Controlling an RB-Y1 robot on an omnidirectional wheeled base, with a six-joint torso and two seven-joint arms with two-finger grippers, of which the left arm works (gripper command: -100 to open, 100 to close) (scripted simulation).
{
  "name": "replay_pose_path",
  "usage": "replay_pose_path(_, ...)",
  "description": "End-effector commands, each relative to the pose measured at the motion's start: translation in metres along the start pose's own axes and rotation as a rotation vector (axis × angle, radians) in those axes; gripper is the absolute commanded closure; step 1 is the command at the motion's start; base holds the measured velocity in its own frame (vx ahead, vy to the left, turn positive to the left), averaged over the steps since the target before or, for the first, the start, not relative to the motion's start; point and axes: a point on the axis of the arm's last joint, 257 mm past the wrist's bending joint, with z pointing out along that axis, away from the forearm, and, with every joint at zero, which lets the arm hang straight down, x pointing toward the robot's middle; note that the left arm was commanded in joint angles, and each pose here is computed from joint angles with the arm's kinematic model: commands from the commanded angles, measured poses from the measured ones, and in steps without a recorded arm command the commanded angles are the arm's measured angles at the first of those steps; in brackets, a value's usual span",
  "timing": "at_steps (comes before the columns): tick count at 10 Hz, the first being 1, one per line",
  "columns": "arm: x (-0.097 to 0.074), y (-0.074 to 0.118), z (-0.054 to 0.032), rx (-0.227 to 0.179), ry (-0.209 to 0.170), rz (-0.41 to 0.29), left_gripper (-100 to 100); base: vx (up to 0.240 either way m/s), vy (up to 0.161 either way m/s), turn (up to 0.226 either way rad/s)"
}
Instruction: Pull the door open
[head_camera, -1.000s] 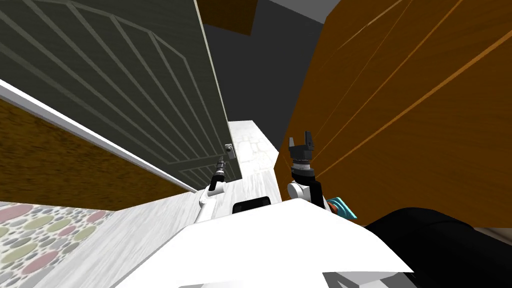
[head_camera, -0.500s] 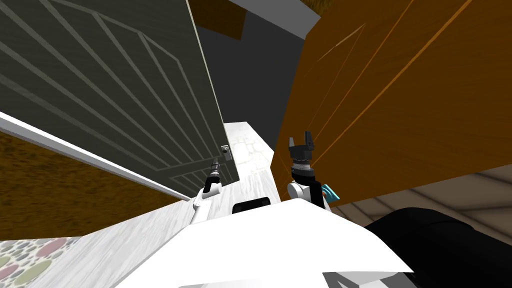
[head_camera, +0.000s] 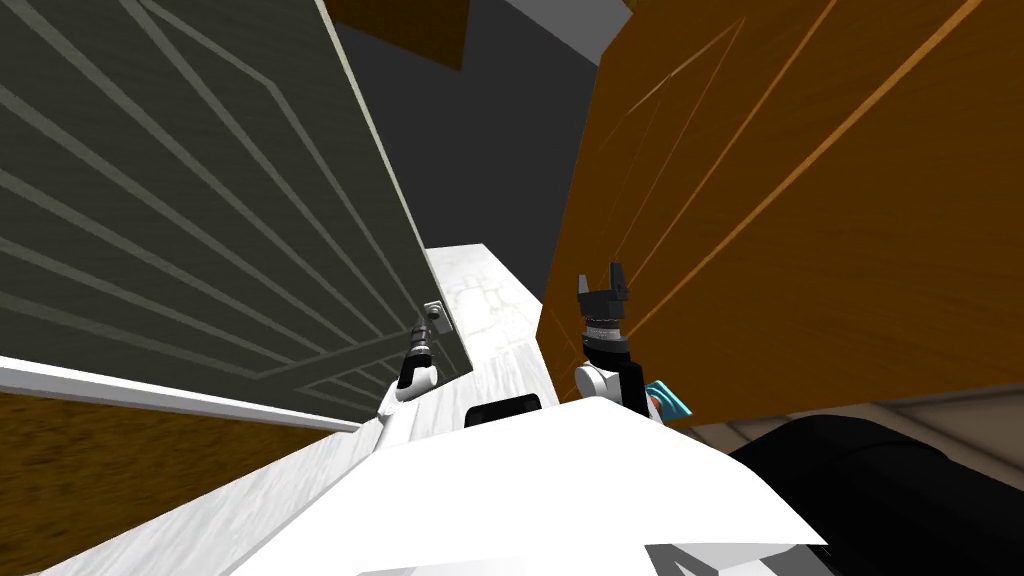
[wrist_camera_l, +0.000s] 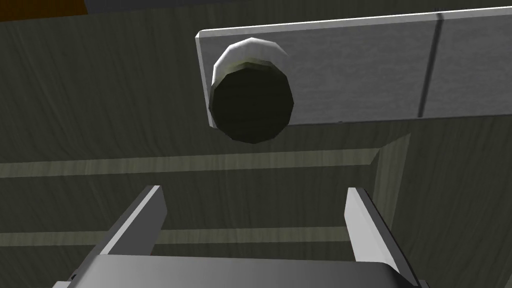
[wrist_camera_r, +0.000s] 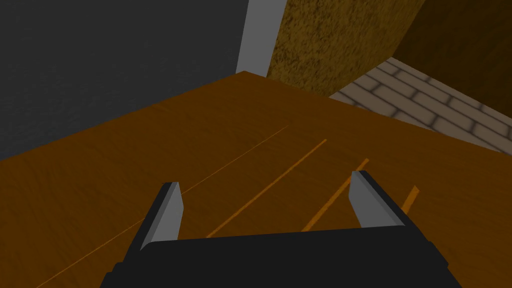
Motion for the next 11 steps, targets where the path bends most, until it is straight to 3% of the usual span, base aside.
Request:
replay_pose_path(1, -0.0089, -0.0025, 0.0004, 0.008, -0.024, -0.012, -100, 0.2, -0.014, -0.109)
replay_pose_path(3, -0.016, -0.0067, 0.0005, 0.018, -0.047, -0.027, -100, 0.214, -0.049, -0.064)
replay_pose_path(4, -0.0144, -0.0046, -0.0002, 0.014, -0.039, -0.022, -100, 0.097, -0.027, -0.002)
replay_pose_path(5, -0.0144, -0.0046, -0.0002, 0.014, -0.039, -0.022, 100, -0.012, 0.004, 0.006)
replay_pose_path(11, -0.0162, -0.0042, 0.001, 0.014, -0.031, -0.022, 100, -0.03, 0.014, -0.036)
